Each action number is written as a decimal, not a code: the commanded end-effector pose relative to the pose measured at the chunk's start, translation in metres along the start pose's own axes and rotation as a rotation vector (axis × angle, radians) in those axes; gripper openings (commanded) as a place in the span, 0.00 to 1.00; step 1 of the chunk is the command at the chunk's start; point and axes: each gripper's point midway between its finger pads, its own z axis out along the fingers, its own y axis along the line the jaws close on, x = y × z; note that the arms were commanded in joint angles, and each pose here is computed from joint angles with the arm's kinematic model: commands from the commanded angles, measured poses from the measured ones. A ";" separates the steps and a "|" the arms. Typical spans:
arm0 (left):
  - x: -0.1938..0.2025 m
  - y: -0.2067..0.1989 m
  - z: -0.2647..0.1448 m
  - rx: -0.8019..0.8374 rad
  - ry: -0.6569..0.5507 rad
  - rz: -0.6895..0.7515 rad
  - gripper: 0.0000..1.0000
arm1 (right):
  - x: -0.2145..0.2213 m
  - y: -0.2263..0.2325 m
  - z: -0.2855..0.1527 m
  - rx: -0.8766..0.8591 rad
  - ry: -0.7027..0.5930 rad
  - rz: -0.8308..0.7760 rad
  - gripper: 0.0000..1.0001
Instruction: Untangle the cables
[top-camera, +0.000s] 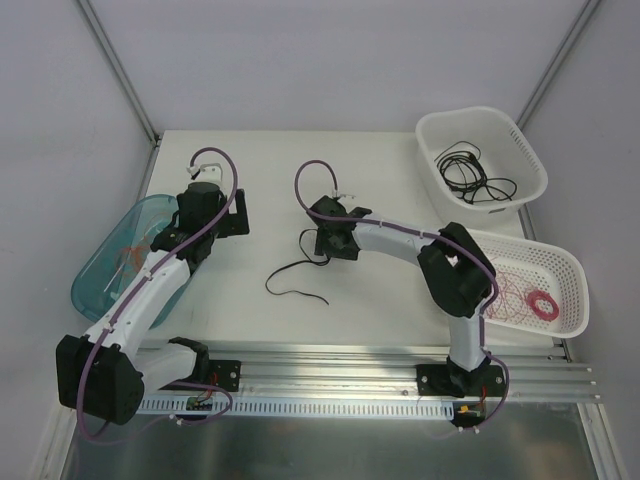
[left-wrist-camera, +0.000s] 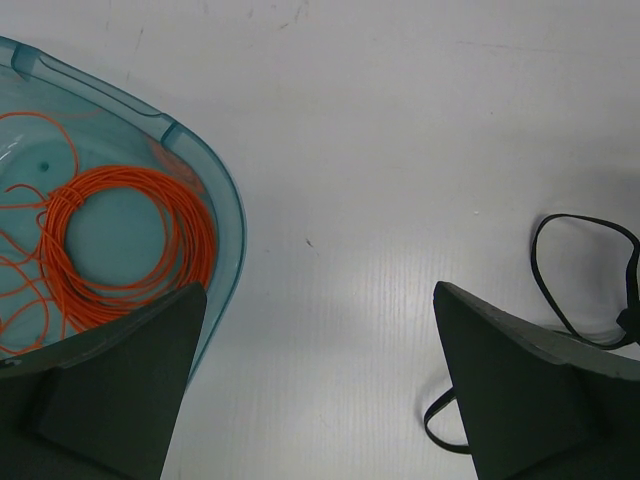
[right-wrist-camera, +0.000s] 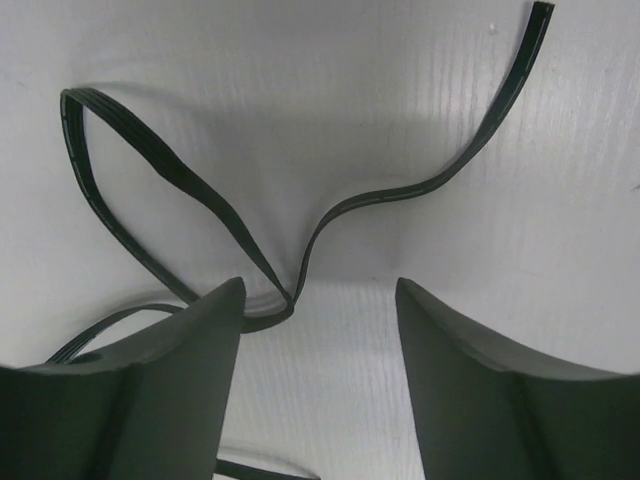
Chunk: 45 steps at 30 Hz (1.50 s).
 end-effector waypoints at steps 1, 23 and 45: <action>-0.015 0.000 -0.006 0.012 -0.051 -0.032 0.99 | -0.018 0.013 -0.001 0.004 -0.065 0.064 0.61; -0.013 0.002 -0.005 0.004 -0.047 -0.024 0.99 | -0.040 -0.038 -0.019 0.061 -0.121 -0.027 0.01; -0.010 0.002 -0.002 0.000 -0.036 -0.021 0.99 | -0.328 -0.225 -0.343 0.065 -0.927 0.086 0.01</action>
